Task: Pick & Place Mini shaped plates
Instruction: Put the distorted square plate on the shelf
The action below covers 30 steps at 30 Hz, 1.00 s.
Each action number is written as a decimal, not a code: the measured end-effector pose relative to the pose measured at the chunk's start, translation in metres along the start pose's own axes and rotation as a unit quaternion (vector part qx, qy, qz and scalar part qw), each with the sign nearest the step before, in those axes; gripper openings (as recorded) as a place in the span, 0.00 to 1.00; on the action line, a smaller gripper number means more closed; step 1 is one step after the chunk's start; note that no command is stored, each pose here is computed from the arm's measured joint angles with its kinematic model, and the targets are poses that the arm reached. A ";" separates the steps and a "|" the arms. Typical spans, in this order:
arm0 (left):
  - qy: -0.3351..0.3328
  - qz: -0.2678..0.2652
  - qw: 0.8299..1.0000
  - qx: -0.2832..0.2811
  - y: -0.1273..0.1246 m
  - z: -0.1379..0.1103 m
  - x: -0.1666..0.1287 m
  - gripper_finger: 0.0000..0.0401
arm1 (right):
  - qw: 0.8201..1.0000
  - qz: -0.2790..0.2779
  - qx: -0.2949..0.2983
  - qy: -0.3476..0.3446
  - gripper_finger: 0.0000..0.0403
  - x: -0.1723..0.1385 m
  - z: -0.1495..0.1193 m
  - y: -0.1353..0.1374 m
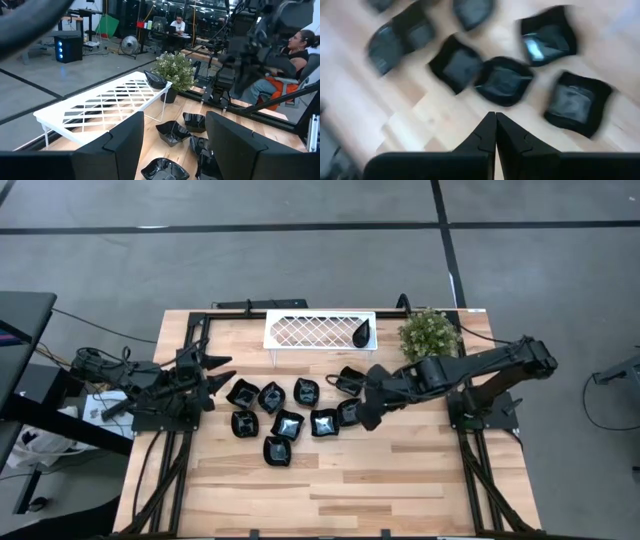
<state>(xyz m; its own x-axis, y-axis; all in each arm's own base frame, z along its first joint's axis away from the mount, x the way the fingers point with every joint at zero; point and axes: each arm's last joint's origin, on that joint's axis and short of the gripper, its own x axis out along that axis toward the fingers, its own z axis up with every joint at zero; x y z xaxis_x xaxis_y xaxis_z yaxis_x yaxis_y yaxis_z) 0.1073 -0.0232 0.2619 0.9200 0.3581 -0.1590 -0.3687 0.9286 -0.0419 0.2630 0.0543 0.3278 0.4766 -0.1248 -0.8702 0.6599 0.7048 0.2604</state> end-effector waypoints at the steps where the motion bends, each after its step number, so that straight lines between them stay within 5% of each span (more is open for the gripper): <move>1: 0.000 0.000 1.000 -0.005 0.000 0.000 0.000 0.53 | 1.000 0.014 -0.022 0.003 0.00 0.003 0.000 0.001; 21: -0.008 -0.001 0.999 -0.036 0.000 0.002 0.000 0.53 | 0.963 0.001 -0.265 0.052 0.11 0.016 -0.025 -0.001; 30: -0.011 -0.002 0.999 -0.039 0.000 0.003 0.000 0.53 | 0.944 0.058 -0.326 0.012 0.20 0.016 -0.019 0.010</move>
<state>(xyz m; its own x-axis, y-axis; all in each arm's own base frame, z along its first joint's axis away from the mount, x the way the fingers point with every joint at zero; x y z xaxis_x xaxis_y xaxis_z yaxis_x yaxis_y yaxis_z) 0.1078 -0.0233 0.2646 0.9239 0.3573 -0.1367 -0.3735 0.9198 -0.1203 0.2662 0.0728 0.3089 0.5055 -0.0097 -0.8628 0.1027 0.9935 0.0490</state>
